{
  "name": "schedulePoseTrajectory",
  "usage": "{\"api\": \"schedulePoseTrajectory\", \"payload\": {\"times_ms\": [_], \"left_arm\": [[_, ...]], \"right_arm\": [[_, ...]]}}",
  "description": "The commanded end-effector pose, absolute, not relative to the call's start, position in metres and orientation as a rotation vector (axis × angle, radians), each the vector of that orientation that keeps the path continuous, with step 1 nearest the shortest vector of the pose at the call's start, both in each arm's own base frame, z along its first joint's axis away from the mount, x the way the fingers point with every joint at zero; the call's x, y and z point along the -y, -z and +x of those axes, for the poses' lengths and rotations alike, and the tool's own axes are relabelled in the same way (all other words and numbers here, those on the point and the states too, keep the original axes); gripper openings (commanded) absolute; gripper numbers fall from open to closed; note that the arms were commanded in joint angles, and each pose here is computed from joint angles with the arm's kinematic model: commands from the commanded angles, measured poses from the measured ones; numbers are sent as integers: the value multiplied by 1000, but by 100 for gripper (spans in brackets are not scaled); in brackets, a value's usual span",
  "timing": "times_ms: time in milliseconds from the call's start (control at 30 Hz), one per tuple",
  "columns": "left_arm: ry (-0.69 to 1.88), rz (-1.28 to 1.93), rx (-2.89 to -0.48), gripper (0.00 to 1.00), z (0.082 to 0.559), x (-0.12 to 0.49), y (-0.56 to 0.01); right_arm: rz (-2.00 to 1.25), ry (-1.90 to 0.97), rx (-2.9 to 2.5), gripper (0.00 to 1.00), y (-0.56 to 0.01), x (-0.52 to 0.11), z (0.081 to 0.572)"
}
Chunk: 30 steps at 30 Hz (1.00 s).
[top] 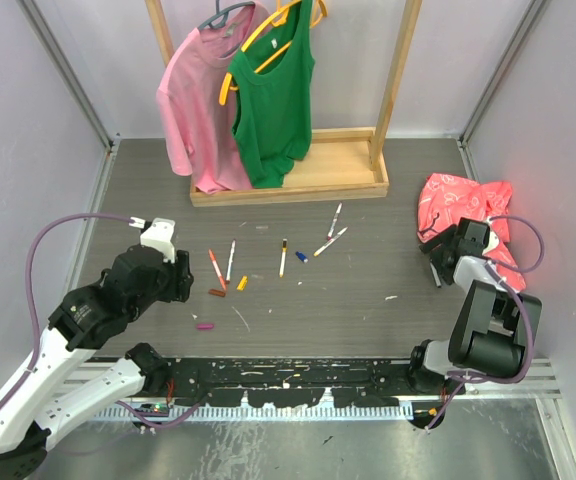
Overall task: Insert the pens into the pen caps
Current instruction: Pick up the pen from the center of the board.
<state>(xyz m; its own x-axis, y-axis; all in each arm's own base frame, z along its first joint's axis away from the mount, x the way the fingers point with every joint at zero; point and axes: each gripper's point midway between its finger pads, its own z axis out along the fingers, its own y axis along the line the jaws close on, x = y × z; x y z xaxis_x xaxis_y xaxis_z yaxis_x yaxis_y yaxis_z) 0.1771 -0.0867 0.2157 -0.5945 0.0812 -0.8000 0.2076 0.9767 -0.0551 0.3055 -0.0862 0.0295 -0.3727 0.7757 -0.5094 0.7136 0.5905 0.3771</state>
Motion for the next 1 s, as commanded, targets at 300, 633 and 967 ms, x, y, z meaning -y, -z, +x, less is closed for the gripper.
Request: {"api": "schedulePoseTrajectory", "payload": {"times_ms": [300, 633, 967], "left_arm": [[205, 216, -2172, 56, 184, 94, -222], [205, 214, -2170, 56, 184, 94, -223], [212, 218, -2170, 56, 184, 94, -223]], "right_arm": [[1122, 113, -2341, 72, -21, 90, 279], [950, 237, -2458, 70, -23, 79, 285], [902, 260, -2538, 49, -14, 79, 280]]}}
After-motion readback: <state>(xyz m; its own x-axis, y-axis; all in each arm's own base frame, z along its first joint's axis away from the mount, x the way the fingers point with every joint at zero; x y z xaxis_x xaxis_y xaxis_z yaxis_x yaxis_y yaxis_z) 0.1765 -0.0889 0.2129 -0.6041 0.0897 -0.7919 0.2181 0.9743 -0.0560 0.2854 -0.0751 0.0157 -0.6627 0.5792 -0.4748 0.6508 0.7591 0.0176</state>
